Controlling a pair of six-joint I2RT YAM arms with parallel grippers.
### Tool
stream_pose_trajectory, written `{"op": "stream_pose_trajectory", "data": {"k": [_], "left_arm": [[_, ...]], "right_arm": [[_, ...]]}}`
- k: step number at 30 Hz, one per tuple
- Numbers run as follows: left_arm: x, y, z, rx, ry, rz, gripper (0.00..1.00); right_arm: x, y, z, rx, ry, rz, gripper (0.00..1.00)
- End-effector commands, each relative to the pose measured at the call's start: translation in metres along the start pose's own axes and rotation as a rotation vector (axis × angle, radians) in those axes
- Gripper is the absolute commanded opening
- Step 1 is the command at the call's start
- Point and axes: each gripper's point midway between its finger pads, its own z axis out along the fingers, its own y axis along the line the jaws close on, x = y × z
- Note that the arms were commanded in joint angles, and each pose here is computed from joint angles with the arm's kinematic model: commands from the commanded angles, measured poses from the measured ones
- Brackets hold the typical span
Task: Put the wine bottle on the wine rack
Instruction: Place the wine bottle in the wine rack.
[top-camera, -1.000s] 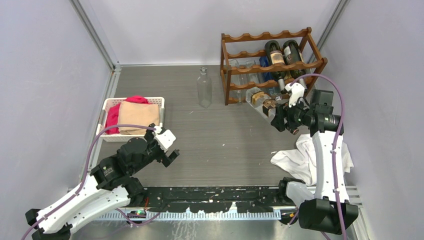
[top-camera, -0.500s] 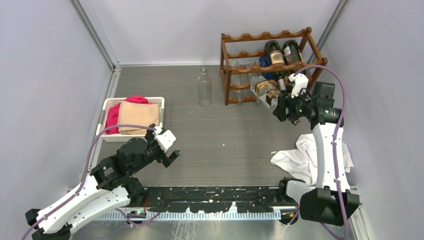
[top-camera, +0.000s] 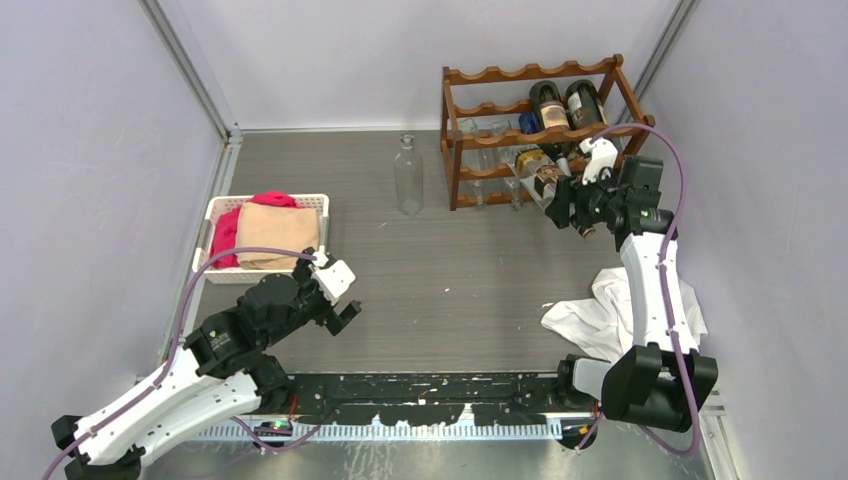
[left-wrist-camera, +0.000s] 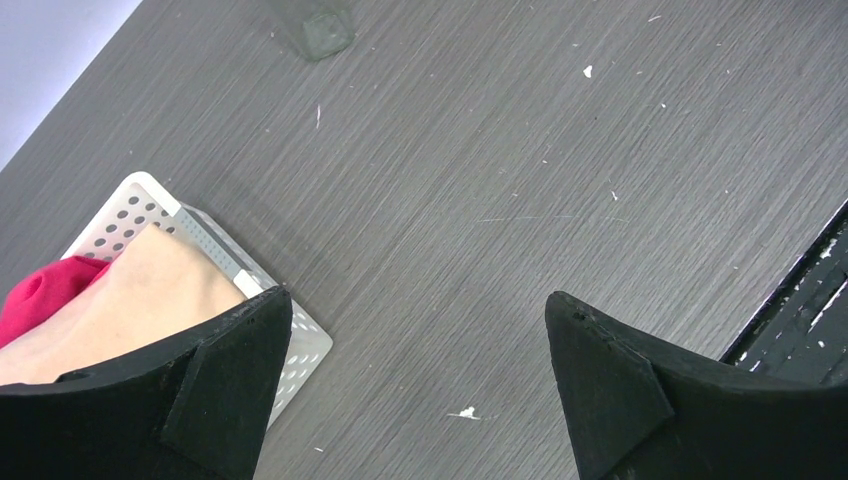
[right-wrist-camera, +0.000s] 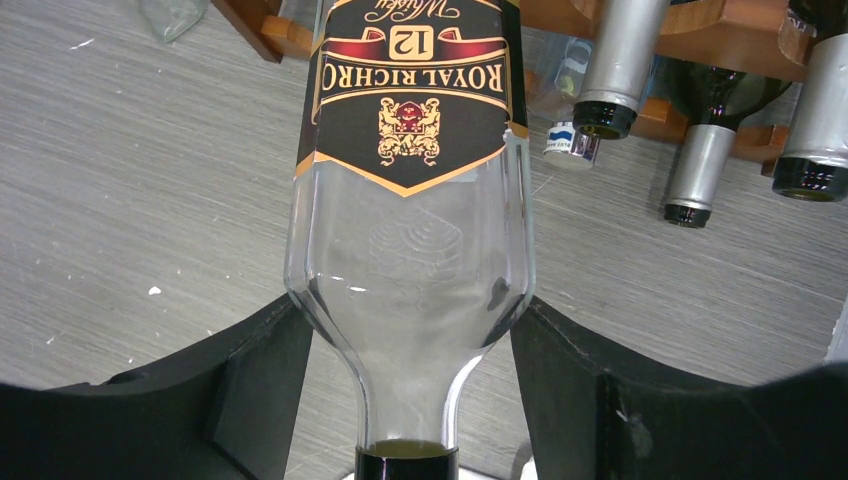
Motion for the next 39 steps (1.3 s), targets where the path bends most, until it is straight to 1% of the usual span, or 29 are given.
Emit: {"op": "stream_pose_trajectory", "data": {"k": [1,4,8,15,16,23,27,32,39], "left_arm": [[-0.012,0.002,0.002,0.000,-0.046,-0.001,0.96],[-0.011,0.002,0.003,0.001,-0.042,-0.002,0.96],[-0.009,0.002,0.005,0.002,-0.028,0.002,0.96],[-0.006,0.004,0.008,-0.005,-0.014,0.005,0.96],[-0.006,0.004,0.009,-0.005,-0.010,0.004,0.96],[-0.003,0.003,0.011,-0.001,0.000,0.005,0.96],[-0.001,0.003,0.012,0.000,0.009,0.007,0.96],[0.001,0.003,0.013,-0.001,0.018,0.009,0.96],[0.004,0.004,0.016,-0.001,0.037,0.013,0.96]], "right_arm": [[-0.070,-0.011,-0.004,0.037,-0.273,-0.117,0.01],[-0.069,-0.014,0.005,0.043,-0.287,-0.102,0.01],[-0.076,-0.018,0.015,0.061,-0.337,-0.101,0.01],[-0.089,-0.020,0.034,0.077,-0.383,-0.079,0.01],[-0.095,-0.021,0.036,0.086,-0.409,-0.083,0.01],[-0.113,-0.017,0.060,0.104,-0.463,-0.073,0.01],[-0.129,-0.017,0.072,0.134,-0.518,-0.058,0.01],[-0.140,-0.026,0.087,0.175,-0.571,-0.008,0.01],[-0.149,-0.037,0.099,0.216,-0.606,0.048,0.01]]}}
